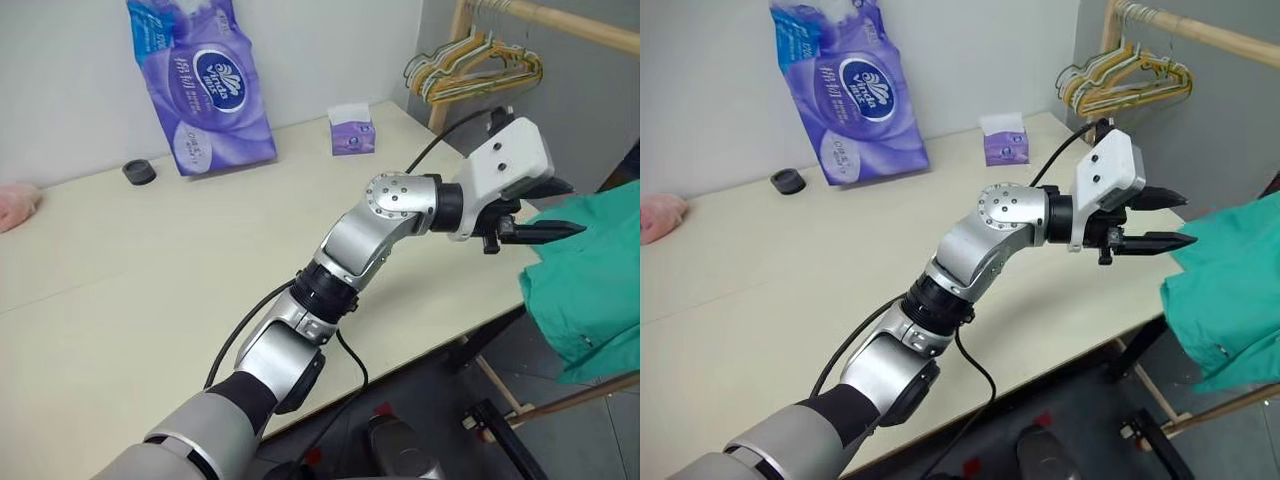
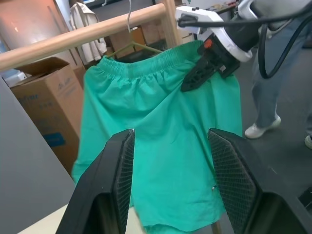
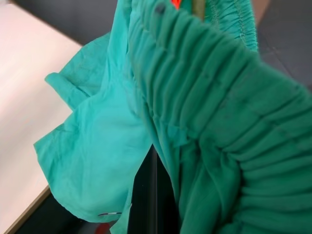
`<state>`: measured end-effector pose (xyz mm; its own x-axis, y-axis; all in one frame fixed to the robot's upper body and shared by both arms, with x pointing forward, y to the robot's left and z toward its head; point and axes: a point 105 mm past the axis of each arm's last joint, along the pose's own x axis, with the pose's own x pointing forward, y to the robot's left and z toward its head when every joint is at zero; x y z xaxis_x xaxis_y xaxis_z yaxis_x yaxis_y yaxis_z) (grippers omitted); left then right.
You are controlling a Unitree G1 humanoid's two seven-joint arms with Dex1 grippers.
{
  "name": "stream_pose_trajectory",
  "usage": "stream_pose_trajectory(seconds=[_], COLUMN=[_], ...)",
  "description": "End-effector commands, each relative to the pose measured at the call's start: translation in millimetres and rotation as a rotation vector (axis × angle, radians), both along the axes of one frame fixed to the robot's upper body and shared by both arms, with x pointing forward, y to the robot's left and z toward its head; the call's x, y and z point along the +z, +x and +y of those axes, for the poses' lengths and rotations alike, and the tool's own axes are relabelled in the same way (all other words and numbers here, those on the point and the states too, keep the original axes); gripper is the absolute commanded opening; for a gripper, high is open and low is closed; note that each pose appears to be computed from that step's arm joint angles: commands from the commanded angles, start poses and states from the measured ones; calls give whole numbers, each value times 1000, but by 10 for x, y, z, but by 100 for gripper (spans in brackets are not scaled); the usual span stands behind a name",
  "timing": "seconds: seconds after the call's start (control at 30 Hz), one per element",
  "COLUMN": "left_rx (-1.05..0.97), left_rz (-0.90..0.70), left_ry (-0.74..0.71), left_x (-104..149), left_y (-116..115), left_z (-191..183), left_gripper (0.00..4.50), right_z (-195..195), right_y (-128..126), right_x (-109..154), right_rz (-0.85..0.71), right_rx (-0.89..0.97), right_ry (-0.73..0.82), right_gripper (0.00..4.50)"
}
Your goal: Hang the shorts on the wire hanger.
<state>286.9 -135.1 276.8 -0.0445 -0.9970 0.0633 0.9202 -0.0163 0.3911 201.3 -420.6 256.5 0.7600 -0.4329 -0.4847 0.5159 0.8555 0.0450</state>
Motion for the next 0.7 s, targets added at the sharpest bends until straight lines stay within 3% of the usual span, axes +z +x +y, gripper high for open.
stream_pose_trajectory(seconds=[0.03,0.4,0.7], left_rx=[-16,-129,-269], left_rz=[-63,-33,24], left_ry=[-54,-78,-60], left_x=[207,309,368], left_y=[-66,-209,-372], left_z=[-53,-214,-259], left_gripper=[251,251,251], right_z=[-124,-367,-355], right_y=[-5,-29,14], right_x=[160,-36,48], right_rz=[19,179,132], right_rx=[-45,-54,-40], right_ry=[6,159,145], right_gripper=[0,0,0])
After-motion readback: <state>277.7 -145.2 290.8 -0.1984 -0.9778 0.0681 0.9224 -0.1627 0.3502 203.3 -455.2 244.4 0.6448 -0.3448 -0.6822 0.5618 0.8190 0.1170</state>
